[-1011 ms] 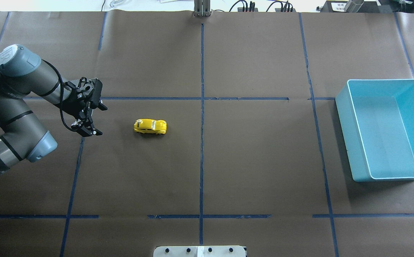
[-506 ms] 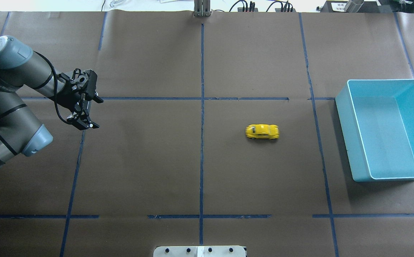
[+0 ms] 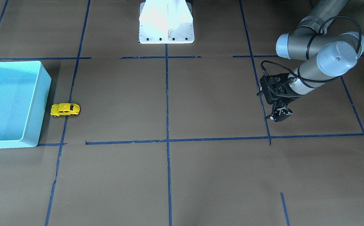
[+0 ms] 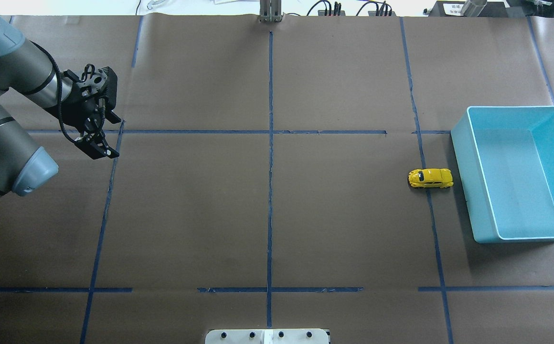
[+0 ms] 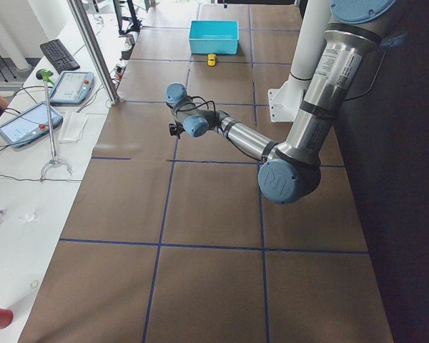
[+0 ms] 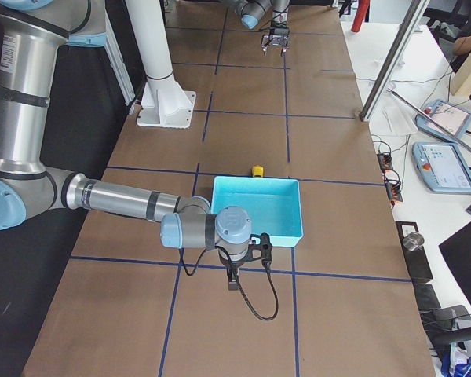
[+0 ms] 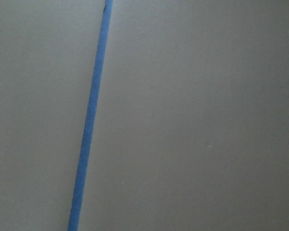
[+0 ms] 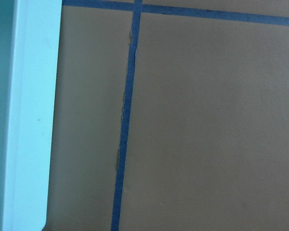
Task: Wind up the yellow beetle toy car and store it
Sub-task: 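Open the left gripper to release the car and raise the left arm away, then move the right gripper from above the bin toward the yellow car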
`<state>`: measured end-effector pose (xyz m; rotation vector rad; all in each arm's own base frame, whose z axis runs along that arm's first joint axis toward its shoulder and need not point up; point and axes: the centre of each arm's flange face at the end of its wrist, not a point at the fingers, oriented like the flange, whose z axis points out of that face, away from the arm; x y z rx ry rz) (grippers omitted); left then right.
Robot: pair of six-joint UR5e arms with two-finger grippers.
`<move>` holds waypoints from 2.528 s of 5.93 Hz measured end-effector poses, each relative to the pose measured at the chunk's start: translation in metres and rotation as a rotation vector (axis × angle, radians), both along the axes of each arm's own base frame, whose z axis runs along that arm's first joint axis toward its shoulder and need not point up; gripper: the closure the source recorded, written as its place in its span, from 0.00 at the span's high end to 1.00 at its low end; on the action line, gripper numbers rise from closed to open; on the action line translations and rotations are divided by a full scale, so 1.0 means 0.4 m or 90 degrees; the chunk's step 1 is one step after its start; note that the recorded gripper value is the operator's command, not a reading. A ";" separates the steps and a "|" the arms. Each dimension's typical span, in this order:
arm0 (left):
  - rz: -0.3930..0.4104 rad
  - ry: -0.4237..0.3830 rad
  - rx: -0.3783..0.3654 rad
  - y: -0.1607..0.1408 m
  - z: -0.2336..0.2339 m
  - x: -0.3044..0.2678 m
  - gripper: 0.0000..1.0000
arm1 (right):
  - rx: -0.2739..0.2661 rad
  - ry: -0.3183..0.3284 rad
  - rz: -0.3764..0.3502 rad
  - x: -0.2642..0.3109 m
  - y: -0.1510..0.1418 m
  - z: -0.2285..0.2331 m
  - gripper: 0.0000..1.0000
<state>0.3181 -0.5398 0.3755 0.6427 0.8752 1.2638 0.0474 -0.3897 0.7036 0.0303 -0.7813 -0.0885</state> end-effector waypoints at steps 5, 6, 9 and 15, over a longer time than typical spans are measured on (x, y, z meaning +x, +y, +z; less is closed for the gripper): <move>-0.159 -0.124 -0.245 -0.032 0.024 -0.298 1.00 | 0.095 -0.044 -0.154 -0.262 -0.074 -0.180 1.00; -0.222 -0.141 -0.319 -0.037 0.099 -0.387 1.00 | 0.119 -0.050 -0.178 -0.304 -0.073 -0.238 1.00; -0.347 -0.166 -0.457 -0.042 0.334 -0.658 1.00 | 0.210 -0.023 -0.223 -0.378 -0.053 -0.465 1.00; -0.477 -0.170 -0.620 0.128 0.651 -0.982 1.00 | 0.392 0.012 -0.327 -0.513 -0.103 -0.665 1.00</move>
